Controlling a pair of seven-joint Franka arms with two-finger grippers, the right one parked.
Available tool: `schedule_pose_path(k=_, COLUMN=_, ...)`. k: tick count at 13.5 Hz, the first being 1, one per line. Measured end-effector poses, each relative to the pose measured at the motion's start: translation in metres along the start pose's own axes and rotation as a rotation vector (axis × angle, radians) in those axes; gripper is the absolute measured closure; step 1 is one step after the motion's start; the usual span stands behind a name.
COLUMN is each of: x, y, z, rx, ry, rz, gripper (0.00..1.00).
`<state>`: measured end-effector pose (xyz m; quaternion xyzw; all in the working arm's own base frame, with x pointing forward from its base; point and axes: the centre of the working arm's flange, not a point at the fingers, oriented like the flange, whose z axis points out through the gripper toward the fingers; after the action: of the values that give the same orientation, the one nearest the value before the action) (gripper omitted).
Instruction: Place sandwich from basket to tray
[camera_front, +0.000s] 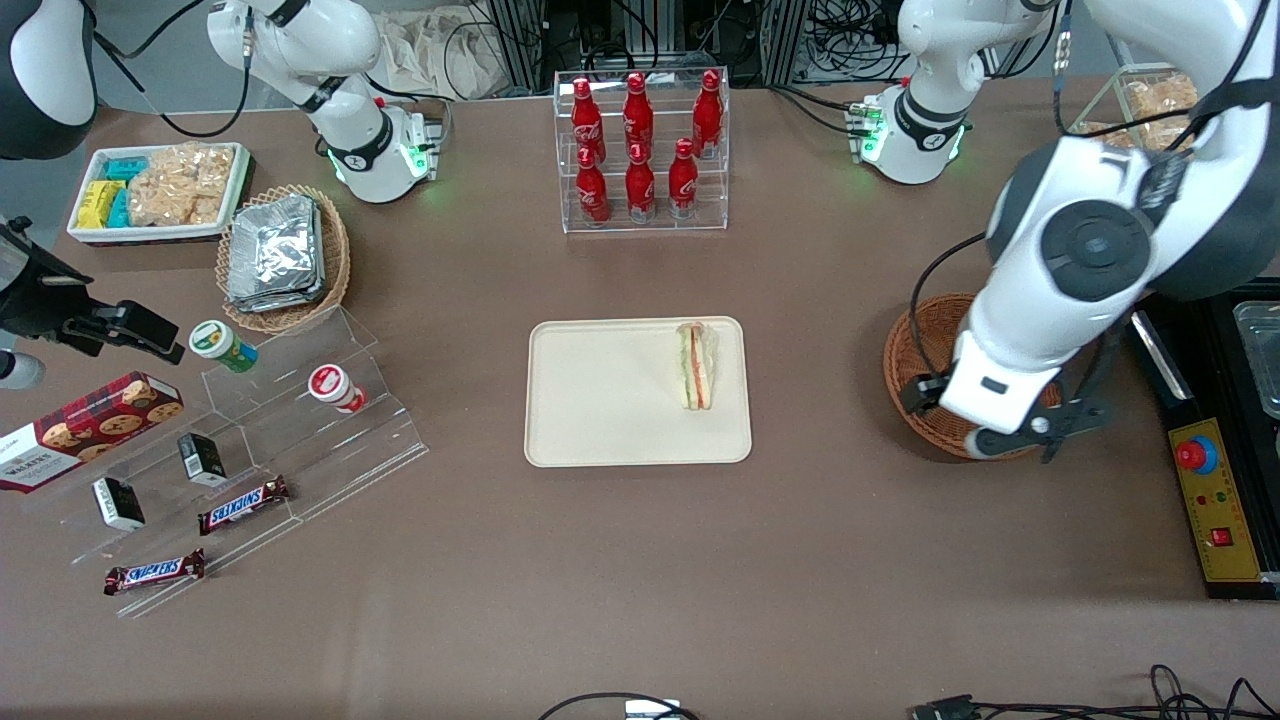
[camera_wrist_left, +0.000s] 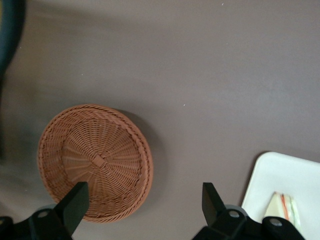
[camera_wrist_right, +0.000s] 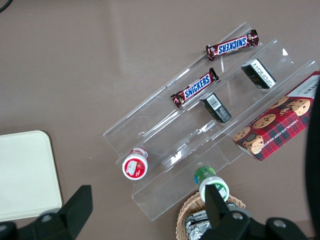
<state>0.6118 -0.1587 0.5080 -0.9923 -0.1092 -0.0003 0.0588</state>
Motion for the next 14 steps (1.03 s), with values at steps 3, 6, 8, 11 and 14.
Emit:
schedule_pose_path(k=3, x=-0.003, y=-0.05, z=-0.032, rx=-0.017, ry=-0.021, rz=0.061, gripper=0.0)
schedule_pose_path(k=6, x=-0.014, y=-0.093, z=-0.061, rx=-0.053, ry=-0.045, rz=0.151, gripper=0.0)
schedule_pose_path(k=8, x=-0.025, y=-0.12, z=-0.074, rx=-0.054, ry=-0.06, rz=0.188, gripper=0.0)
schedule_pose_path(k=11, x=-0.038, y=-0.148, z=-0.089, rx=-0.055, ry=-0.056, rz=0.233, gripper=0.0)
schedule_pose_path(k=14, x=-0.04, y=-0.168, z=-0.089, rx=-0.061, ry=-0.065, rz=0.279, gripper=0.0)
